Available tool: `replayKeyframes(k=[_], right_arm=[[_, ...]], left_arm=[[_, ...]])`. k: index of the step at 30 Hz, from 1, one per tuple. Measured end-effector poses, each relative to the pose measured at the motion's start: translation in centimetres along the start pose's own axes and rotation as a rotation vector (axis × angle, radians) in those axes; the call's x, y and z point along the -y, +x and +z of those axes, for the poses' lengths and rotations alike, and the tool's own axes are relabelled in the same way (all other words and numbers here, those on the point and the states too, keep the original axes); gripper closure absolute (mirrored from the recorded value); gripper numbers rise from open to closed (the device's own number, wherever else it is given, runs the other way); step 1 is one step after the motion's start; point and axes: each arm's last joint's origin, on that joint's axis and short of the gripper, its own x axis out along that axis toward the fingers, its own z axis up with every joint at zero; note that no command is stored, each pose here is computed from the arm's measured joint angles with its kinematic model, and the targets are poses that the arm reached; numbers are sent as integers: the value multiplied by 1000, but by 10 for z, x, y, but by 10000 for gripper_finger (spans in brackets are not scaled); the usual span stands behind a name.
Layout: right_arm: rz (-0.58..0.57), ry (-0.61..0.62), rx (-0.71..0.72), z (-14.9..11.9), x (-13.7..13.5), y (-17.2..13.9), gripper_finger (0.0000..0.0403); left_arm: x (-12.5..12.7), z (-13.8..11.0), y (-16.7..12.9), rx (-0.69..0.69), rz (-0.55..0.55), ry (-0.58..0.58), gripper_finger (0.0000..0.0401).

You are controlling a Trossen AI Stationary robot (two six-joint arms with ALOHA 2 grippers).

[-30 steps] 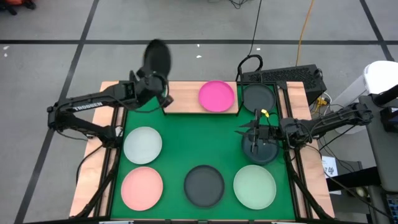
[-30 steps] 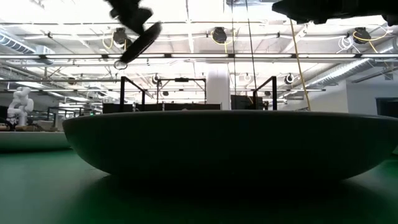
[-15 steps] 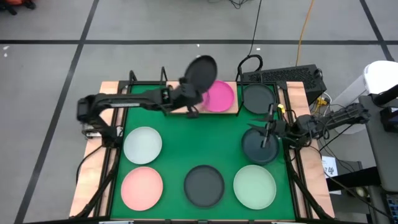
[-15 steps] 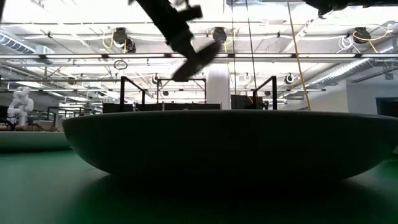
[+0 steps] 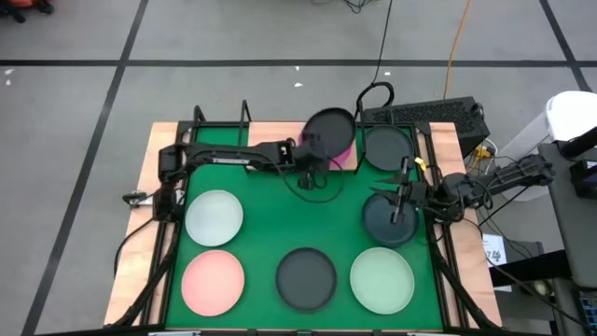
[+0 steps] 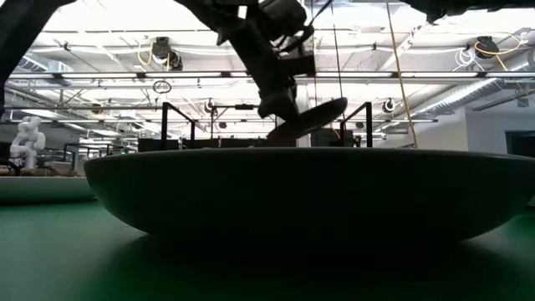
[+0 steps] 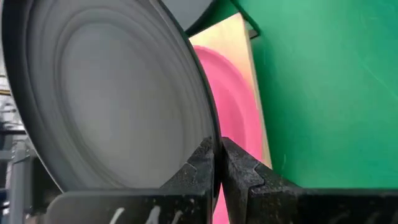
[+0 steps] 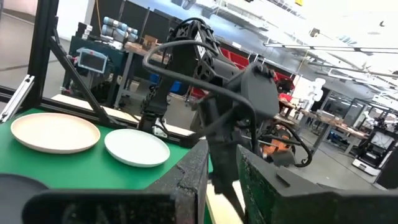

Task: Place and stack plates onto a shelf
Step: Stack the black plate on top of the pink plate on the shelf

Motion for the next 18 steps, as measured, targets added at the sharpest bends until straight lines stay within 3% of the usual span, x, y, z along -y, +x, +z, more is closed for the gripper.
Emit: replayKeyframes(k=[4,11,18], right_arm=[[2,3,0,0,0,0,332],[3,3,-2,0,0,0,332],[4,4,-3,0,0,0,332]], left_arm=[[2,0,6,11,-32,15,383],[3,0,5,1,-31,-14,333],[2,-1,5,-10,-25,-18,324]])
